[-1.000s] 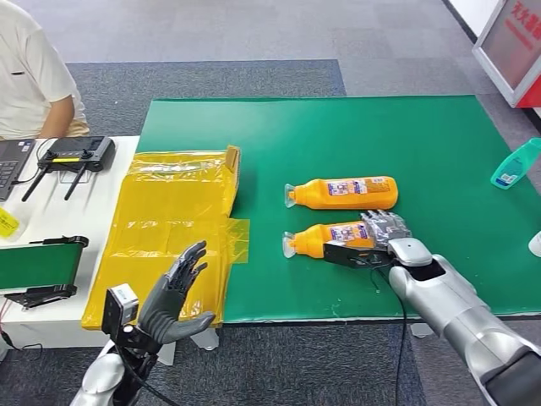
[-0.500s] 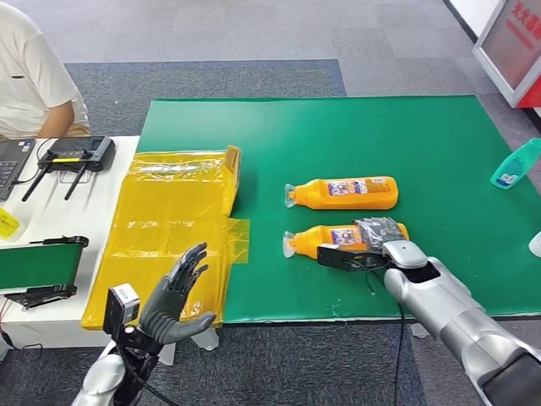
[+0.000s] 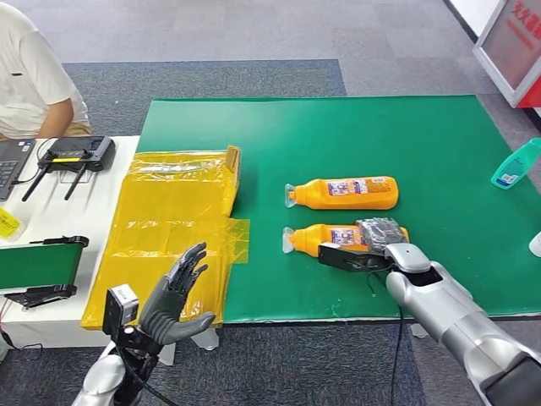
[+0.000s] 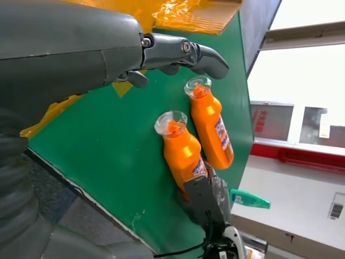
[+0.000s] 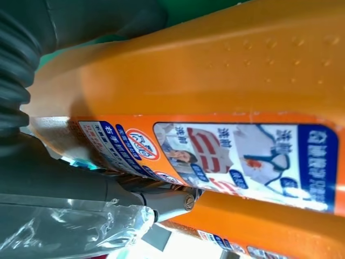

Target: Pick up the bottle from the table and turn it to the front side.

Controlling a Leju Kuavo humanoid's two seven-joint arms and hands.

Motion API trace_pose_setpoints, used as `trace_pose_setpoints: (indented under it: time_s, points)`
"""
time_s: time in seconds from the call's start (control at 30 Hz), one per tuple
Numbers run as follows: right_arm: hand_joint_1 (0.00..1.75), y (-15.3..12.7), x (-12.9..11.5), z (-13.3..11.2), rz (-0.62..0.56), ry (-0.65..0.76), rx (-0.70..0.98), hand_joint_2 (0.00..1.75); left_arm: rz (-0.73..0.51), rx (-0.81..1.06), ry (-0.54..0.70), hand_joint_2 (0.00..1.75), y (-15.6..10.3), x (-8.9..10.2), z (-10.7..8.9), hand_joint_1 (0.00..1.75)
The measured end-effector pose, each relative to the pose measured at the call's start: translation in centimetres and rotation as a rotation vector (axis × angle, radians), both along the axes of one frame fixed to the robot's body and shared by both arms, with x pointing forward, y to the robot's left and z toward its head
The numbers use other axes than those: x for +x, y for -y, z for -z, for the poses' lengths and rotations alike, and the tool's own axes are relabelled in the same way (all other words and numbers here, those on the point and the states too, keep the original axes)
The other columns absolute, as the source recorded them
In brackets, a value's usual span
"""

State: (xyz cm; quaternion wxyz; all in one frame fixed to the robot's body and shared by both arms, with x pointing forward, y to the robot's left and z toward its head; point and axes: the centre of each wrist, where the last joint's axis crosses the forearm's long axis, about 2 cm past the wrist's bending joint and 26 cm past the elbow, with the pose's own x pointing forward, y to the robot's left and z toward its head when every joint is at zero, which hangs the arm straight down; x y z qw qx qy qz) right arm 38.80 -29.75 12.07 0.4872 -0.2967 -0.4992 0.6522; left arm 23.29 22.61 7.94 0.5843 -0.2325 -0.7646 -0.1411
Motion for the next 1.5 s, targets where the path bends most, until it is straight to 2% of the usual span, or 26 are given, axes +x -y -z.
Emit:
trace_pose_setpoints:
  time_s: [0.2, 0.57, 0.73, 1.0, 1.1, 1.27, 1.5]
  points:
    - [1.75, -0.7, -2.7, 1.3, 0.002, 0.082, 0.213, 1.75, 0.005, -0.015, -0.004, 1.75, 0.3, -0.5, 0.2, 0.00]
    - [1.75, -4.1, -9.7, 3.0, -0.034, 0.179, 0.674, 1.75, 0.005, -0.067, 0.042, 1.75, 1.2, -1.3, -1.0, 0.00]
    - [1.75, -6.6, -13.2, 3.2, -0.042, 0.238, 0.743, 1.75, 0.012, -0.081, 0.064, 1.75, 1.9, -1.9, -1.6, 0.00]
    - [1.75, -7.4, -14.2, 2.6, -0.044, 0.261, 0.789, 1.75, 0.023, -0.092, 0.072, 1.75, 2.3, -2.0, -1.9, 0.00]
    - [1.75, -8.1, -14.8, 2.5, -0.064, 0.235, 0.889, 1.75, 0.038, -0.105, 0.075, 1.75, 2.6, -2.1, -2.1, 0.00]
    - [1.75, -10.7, -16.4, 1.2, -0.147, 0.166, 1.122, 1.75, 0.048, -0.094, 0.096, 1.75, 3.4, -2.2, -2.6, 0.00]
    - [1.75, -13.7, -17.6, -0.2, -0.226, 0.179, 1.183, 1.75, 0.048, -0.052, 0.127, 1.75, 5.4, -2.3, -3.4, 0.00]
